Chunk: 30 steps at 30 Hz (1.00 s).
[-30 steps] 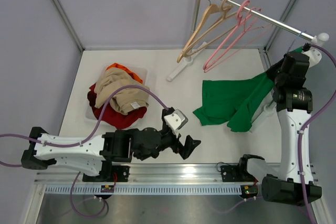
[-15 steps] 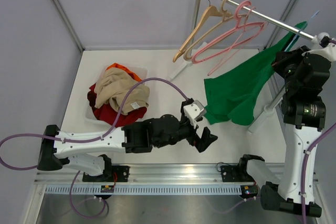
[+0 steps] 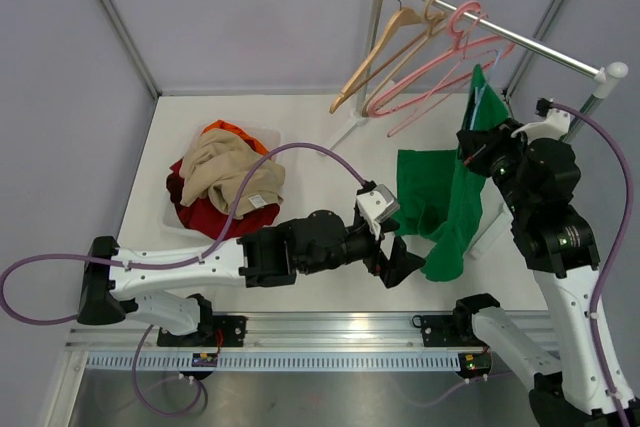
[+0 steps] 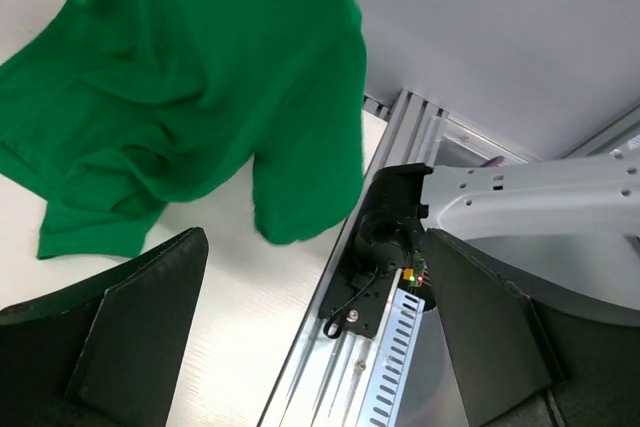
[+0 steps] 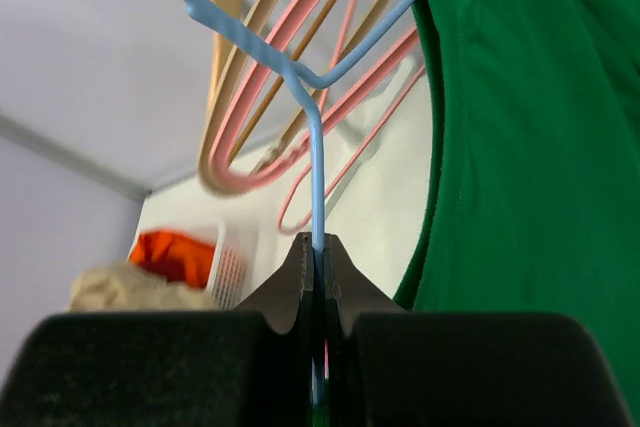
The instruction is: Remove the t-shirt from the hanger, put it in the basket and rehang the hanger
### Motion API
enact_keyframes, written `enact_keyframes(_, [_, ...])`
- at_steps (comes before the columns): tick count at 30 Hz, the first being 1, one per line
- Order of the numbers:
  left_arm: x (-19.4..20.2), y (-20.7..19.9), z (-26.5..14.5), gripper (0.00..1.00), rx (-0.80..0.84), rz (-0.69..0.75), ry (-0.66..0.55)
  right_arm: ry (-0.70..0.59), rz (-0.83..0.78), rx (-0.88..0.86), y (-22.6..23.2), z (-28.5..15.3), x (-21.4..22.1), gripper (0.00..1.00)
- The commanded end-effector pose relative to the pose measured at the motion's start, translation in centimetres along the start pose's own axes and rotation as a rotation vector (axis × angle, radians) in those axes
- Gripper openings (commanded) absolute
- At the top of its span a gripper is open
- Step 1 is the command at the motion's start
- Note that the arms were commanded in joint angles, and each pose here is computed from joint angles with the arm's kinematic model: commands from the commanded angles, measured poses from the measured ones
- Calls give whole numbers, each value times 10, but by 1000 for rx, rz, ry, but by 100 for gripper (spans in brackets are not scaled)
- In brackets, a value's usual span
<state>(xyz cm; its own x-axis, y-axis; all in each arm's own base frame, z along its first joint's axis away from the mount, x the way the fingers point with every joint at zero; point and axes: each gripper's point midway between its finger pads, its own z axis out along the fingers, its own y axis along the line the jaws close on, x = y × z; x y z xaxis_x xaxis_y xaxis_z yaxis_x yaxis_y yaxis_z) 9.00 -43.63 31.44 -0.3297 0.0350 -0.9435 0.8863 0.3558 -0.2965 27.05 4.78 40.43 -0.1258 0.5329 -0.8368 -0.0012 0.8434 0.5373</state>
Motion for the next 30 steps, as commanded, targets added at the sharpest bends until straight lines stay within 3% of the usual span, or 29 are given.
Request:
enact_keyframes(1, [-29, -18, 0, 94, 75, -45, -85, -72, -15, -73, 31, -3, -10, 0])
enact_keyframes(8, [-20, -31, 8, 93, 140, -78, -57, -92, 10, -110, 54, -3, -7, 0])
enact_keyframes(13, [-21, -22, 24, 92, 75, -53, -56, -102, 16, -127, 71, -3, -1, 0])
enact_keyframes(17, [-14, -21, 40, 84, 64, -51, -30, -112, -6, -141, 86, -6, -1, 0])
enact_keyframes(20, [-14, -8, 43, 63, 5, -41, -44, -115, -12, -161, 94, -10, -1, 0])
enact_keyframes(21, [-14, -5, 42, 34, -10, -33, -44, -119, -17, -156, 94, -11, -1, 0])
enact_keyframes(23, [-7, 2, 40, 5, -35, -27, -33, -123, -16, -160, 95, -14, -4, 0])
enact_keyframes(24, [-7, 1, 36, 0, -30, -29, -37, -131, -18, -159, 94, -15, -7, 0])
enact_keyframes(30, [44, 13, 14, 0, -33, -58, 63, -190, -16, -155, 91, -26, -30, 0])
